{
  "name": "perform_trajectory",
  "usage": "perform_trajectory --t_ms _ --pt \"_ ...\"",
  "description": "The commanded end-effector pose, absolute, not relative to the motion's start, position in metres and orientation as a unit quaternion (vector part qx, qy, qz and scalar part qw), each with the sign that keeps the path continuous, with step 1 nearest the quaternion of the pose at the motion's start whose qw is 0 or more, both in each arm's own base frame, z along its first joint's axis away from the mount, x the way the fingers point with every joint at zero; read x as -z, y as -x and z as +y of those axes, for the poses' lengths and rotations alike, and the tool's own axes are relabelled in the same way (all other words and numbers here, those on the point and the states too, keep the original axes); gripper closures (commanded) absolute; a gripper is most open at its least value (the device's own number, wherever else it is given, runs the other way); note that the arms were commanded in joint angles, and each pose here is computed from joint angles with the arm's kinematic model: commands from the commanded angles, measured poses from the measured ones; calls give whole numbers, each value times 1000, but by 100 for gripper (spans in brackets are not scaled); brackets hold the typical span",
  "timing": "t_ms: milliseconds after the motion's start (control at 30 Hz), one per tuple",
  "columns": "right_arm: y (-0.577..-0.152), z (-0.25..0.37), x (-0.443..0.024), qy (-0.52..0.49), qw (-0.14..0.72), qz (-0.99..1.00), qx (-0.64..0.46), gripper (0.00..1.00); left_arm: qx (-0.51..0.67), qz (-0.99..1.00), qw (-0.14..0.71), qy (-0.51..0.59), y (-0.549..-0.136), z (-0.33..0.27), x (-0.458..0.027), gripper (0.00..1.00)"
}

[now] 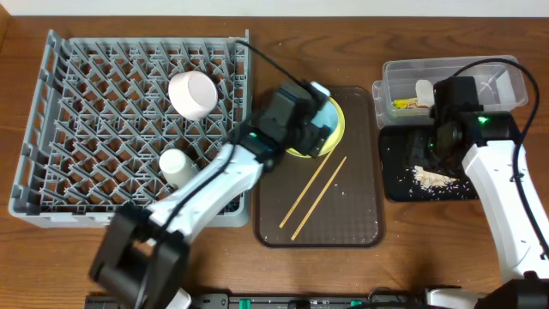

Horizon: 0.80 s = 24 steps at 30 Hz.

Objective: Sort waste into correct bins and load items into the dishwasher rack
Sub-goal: 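Reach the left gripper to the yellow plate and grasp the light-blue bowl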

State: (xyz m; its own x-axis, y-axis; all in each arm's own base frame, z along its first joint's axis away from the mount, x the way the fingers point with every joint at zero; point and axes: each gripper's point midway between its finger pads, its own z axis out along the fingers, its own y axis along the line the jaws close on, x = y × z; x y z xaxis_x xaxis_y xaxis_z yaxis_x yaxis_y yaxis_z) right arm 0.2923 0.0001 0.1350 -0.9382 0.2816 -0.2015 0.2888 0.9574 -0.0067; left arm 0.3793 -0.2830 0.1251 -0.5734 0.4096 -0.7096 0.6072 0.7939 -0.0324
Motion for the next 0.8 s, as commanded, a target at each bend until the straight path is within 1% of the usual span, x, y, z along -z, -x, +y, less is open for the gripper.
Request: perform_trajectory --t_ms 0,267,367,400,533,700,733,767 --pt "-294 -9 -144 -166 115 979 27 37 118 873 356 -313 -383 -293 -104 11" --pt "-294 -9 -144 -166 115 979 27 36 110 880 330 -323 -386 -303 -56 14" --pt "-294 -9 -144 -166 115 979 27 35 91 887 322 -320 -388 -297 -41 18" --pt "-294 -9 -144 -166 115 979 27 35 88 888 319 -320 -387 -296 -38 21" --pt "-294 -9 -144 -166 115 979 27 35 81 889 319 -317 -389 -294 -36 41" --pt "-294 -9 -144 -166 115 979 28 35 81 889 319 -318 -388 -294 -38 77" --pt "-294 -9 -144 -166 115 979 28 36 82 889 320 -318 -388 -294 -40 81" --pt "-294 -9 -144 -162 115 980 28 35 83 888 323 -318 -388 -295 -43 89"
